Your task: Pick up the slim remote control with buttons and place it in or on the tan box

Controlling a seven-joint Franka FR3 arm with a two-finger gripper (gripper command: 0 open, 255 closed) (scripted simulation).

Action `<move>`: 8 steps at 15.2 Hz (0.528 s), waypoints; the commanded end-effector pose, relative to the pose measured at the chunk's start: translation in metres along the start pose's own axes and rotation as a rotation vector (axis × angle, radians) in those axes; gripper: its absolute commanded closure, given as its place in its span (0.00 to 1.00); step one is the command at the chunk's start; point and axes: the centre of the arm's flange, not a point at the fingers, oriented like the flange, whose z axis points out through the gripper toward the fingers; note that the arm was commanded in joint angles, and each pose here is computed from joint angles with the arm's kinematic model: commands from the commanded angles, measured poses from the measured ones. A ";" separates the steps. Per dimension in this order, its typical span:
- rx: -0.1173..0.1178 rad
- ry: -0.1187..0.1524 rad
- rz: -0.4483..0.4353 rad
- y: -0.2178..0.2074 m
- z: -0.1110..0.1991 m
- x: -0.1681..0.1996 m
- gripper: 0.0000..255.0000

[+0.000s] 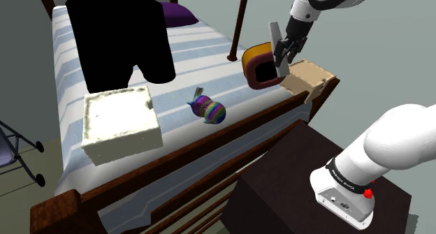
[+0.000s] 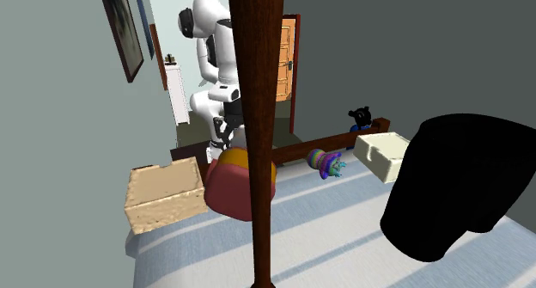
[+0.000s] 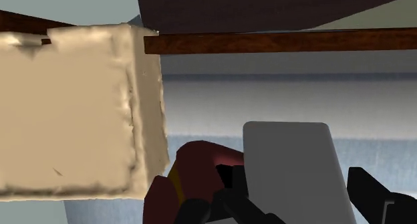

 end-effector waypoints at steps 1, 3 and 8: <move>0.000 0.000 -0.002 0.026 0.000 -0.007 1.00; 0.000 0.000 -0.002 0.051 0.000 -0.016 1.00; 0.000 0.000 -0.002 0.113 0.000 -0.038 1.00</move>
